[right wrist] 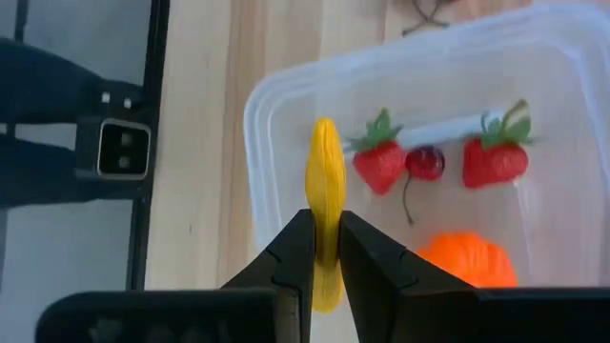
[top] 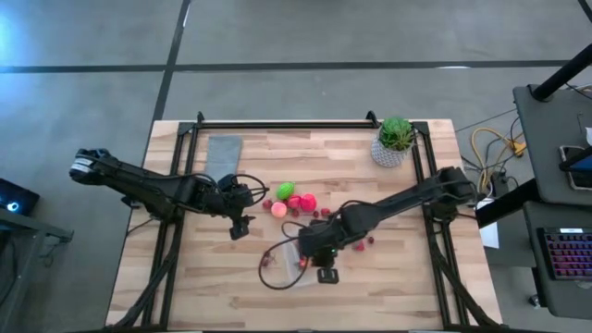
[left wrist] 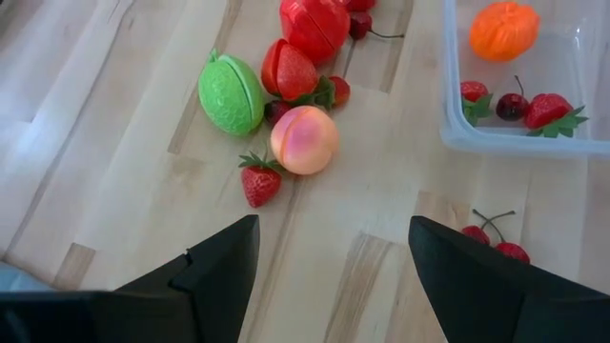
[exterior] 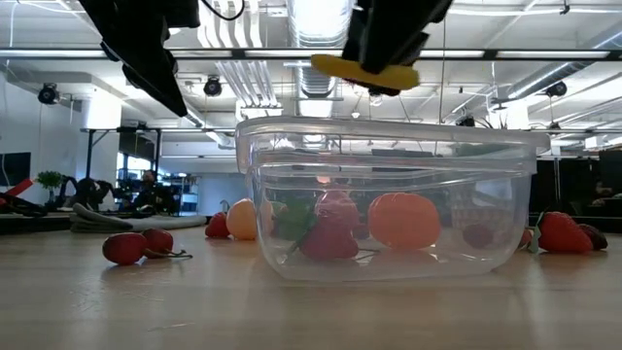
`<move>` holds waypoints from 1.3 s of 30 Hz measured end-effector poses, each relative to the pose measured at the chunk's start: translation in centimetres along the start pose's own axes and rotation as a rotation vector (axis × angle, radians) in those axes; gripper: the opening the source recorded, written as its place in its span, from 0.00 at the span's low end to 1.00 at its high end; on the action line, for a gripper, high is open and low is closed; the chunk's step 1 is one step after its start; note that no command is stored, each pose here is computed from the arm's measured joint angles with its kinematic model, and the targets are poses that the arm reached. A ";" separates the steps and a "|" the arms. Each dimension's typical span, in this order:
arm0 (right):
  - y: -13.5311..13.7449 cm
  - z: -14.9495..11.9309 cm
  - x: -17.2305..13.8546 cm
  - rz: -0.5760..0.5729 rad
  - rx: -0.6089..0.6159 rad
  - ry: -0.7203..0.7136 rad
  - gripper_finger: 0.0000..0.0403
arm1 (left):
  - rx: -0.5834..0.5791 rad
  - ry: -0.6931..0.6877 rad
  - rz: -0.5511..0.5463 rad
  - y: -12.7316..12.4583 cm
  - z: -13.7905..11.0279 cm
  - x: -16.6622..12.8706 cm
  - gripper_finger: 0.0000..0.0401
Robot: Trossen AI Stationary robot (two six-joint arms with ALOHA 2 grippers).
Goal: Pick and placing Produce into tupperware
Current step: Put the yellow corn into the transparent bin, then put the red strawberry into the transparent bin
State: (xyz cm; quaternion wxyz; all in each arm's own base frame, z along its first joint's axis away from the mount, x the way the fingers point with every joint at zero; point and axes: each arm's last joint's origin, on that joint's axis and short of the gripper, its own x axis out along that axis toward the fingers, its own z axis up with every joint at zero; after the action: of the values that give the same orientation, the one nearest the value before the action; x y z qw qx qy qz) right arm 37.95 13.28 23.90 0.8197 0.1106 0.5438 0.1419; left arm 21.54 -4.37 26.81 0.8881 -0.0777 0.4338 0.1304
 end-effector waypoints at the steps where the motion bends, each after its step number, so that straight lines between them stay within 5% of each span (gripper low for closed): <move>1: -0.1 0.1 0.2 -0.001 0.002 0.001 0.11 | 0.000 0.001 0.000 0.0 0.0 0.0 0.64; 10: -0.2 0.6 1.0 -0.021 0.039 0.007 0.32 | 0.003 0.010 -0.003 0.0 -0.1 0.0 0.64; 18: -0.4 -0.4 -1.9 -0.217 0.088 0.017 0.48 | 0.005 0.014 -0.006 0.0 -0.1 0.0 0.64; 26: -0.6 -2.7 -4.7 -0.355 0.144 0.070 0.51 | 0.016 0.012 -0.007 0.0 -0.3 0.3 0.64; 39: -1.4 -8.6 -7.9 -0.462 0.349 0.024 0.51 | 0.237 -0.129 0.034 0.7 -3.2 4.9 0.64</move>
State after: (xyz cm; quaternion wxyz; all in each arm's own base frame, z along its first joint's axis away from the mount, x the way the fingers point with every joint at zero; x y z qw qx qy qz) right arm 27.24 9.39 26.95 0.7926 0.1213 0.5802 -0.1431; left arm 21.79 -3.67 20.98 0.9147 0.0437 0.3896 0.0980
